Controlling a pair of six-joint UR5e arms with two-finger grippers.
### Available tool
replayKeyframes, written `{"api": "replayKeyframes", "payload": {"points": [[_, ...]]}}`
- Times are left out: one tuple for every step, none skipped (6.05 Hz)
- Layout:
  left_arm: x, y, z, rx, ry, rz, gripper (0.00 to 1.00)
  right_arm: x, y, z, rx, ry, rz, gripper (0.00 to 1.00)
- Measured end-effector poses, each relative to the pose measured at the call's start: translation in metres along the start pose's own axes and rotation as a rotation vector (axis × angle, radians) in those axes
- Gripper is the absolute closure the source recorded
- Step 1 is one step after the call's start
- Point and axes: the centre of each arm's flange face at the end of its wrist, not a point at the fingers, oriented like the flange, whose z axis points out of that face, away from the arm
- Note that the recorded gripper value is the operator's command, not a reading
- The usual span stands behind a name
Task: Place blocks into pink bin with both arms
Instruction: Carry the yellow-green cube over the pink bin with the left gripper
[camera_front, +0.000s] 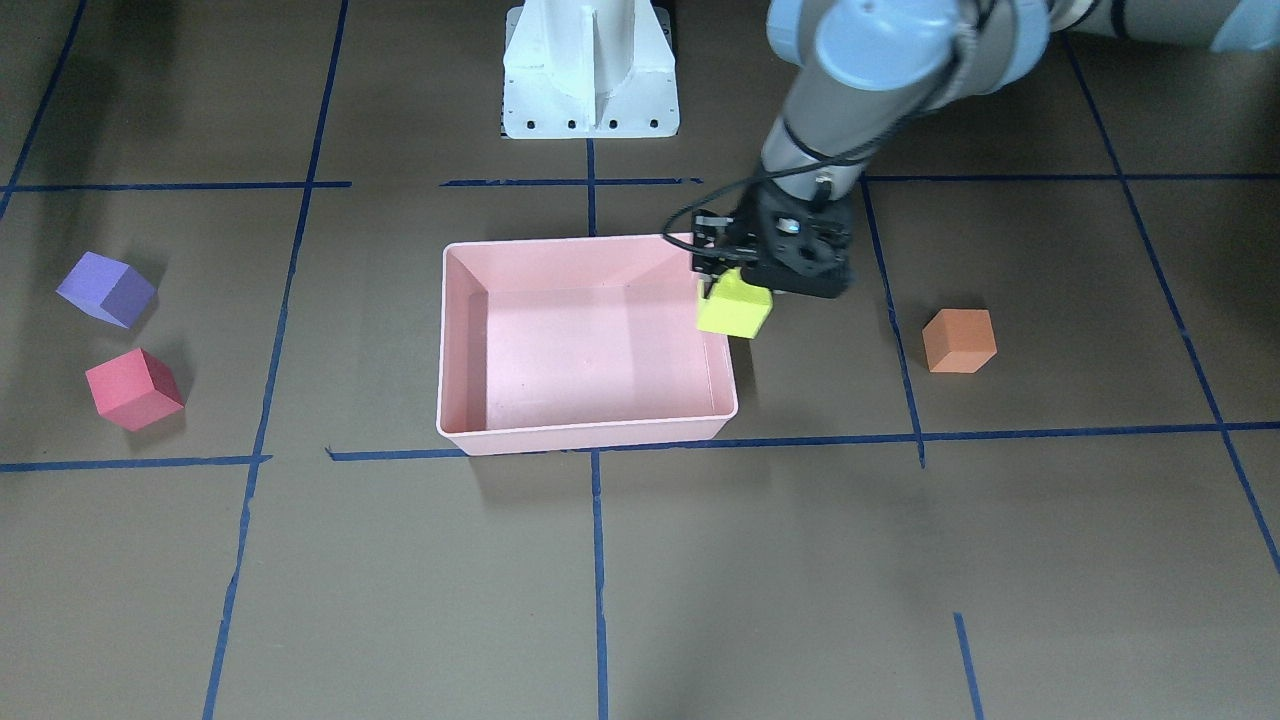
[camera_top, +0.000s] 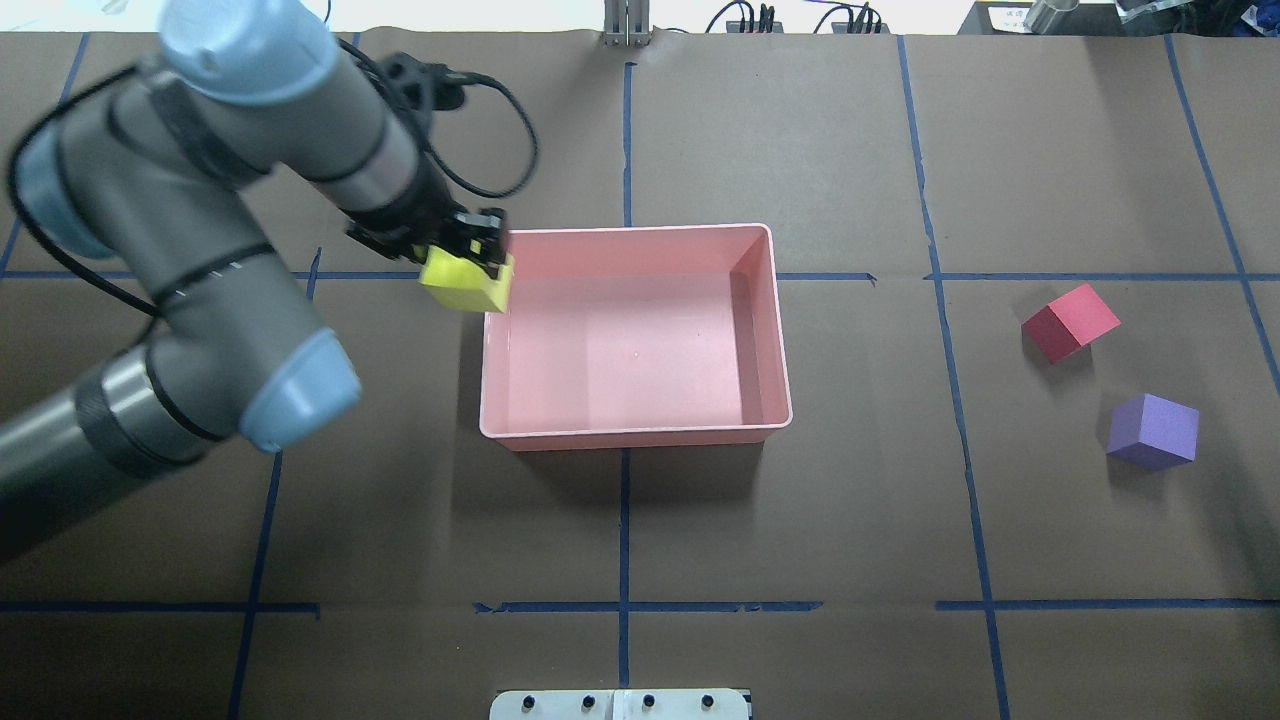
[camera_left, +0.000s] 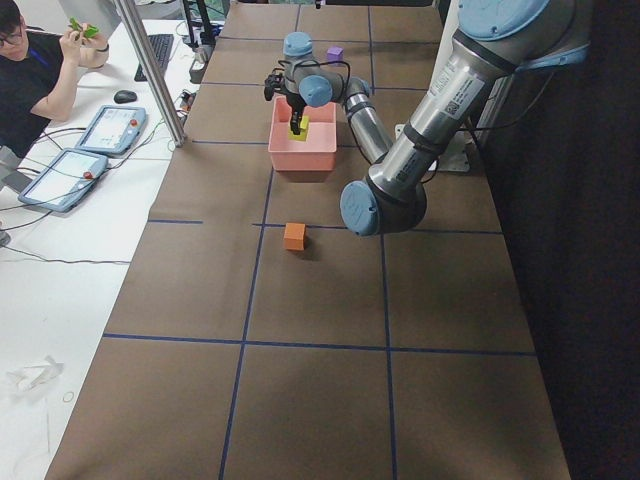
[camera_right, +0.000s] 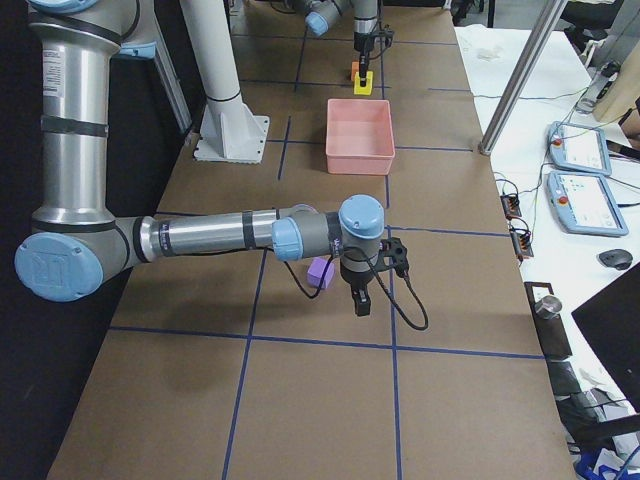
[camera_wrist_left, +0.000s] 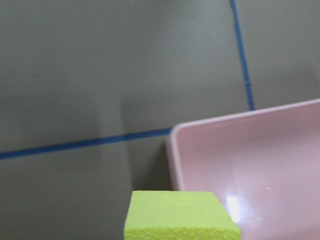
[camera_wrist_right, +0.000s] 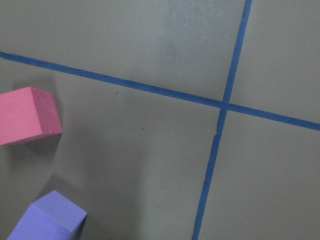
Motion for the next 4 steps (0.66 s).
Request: {"api": "replayKeyframes", "payload": {"points": [[0.012, 0.011, 0.009, -0.006, -0.005, 0.0, 0.0, -0.002, 0.0, -0.001, 0.002, -0.009, -0.005, 0.0], [0.013, 0.015, 0.014, -0.01, -0.011, 0.004, 0.0, -0.016, -0.008, 0.0, 0.011, -0.03, -0.041, 0.0], [0.01, 0.017, 0.017, -0.013, -0.016, 0.009, 0.0, -0.048, -0.029, 0.007, 0.018, -0.053, -0.12, 0.0], [0.009, 0.017, 0.017, -0.013, -0.018, 0.011, 0.0, -0.088, -0.056, 0.016, 0.017, -0.07, -0.194, 0.0]]}}
